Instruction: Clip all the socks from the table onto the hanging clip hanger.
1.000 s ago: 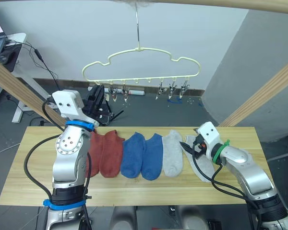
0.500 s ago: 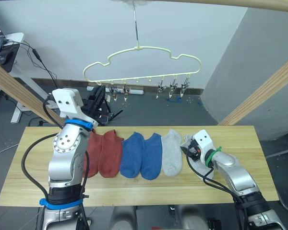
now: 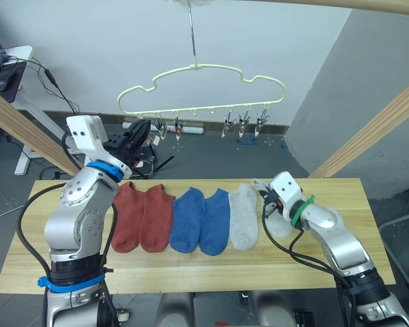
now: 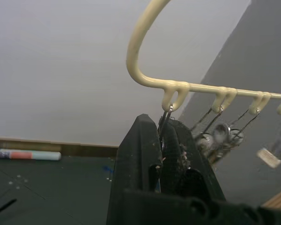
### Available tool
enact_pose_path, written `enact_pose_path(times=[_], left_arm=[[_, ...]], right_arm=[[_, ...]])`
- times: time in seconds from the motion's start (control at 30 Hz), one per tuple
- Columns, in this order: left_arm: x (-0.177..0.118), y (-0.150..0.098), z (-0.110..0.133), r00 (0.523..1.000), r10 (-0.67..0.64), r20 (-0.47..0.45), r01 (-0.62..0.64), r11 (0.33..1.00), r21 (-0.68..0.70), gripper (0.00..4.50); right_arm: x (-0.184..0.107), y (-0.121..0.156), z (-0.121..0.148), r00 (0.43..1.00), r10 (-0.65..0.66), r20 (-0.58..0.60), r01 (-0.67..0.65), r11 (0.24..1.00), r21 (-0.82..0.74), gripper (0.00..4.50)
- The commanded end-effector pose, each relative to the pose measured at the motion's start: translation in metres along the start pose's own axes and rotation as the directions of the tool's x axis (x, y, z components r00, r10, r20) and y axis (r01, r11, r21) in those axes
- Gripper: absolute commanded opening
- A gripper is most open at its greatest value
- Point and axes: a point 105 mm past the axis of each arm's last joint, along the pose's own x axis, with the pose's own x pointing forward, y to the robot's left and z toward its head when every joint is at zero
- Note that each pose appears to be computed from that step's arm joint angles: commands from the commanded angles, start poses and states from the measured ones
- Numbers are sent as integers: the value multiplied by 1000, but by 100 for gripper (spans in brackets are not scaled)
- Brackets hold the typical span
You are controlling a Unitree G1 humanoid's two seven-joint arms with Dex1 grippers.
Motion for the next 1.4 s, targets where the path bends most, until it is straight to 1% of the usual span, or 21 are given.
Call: enact_pose_path(times=[0.03,0.13,0.27,0.53,0.83,1.0,1.33,1.4], left_arm=[[-1,-7,19,999,-31,43,32,999,-25,0],[-1,-11,21,998,-40,37,42,997,-59,0],[2,-16,24,998,-52,31,55,992,-110,0],[3,-24,24,998,-55,22,58,983,-172,0],[0,-26,20,999,-50,10,51,979,-197,0],[0,-25,18,999,-37,10,38,976,-216,0],[-2,-22,11,1000,-25,-14,21,974,-226,0],[-3,-18,10,1000,-9,-19,4,972,-233,72]], right_arm=[[13,20,42,992,49,119,-38,995,-95,2],[26,32,63,982,72,174,-46,988,-149,2],[52,55,92,965,95,246,-48,980,-193,2],[75,78,130,932,103,348,-27,976,-217,2],[83,93,158,897,119,427,-31,977,-209,2],[83,99,166,881,137,453,-43,976,-212,2],[83,101,177,865,132,485,-36,979,-202,2],[83,101,177,865,131,485,-36,979,-200,0]])
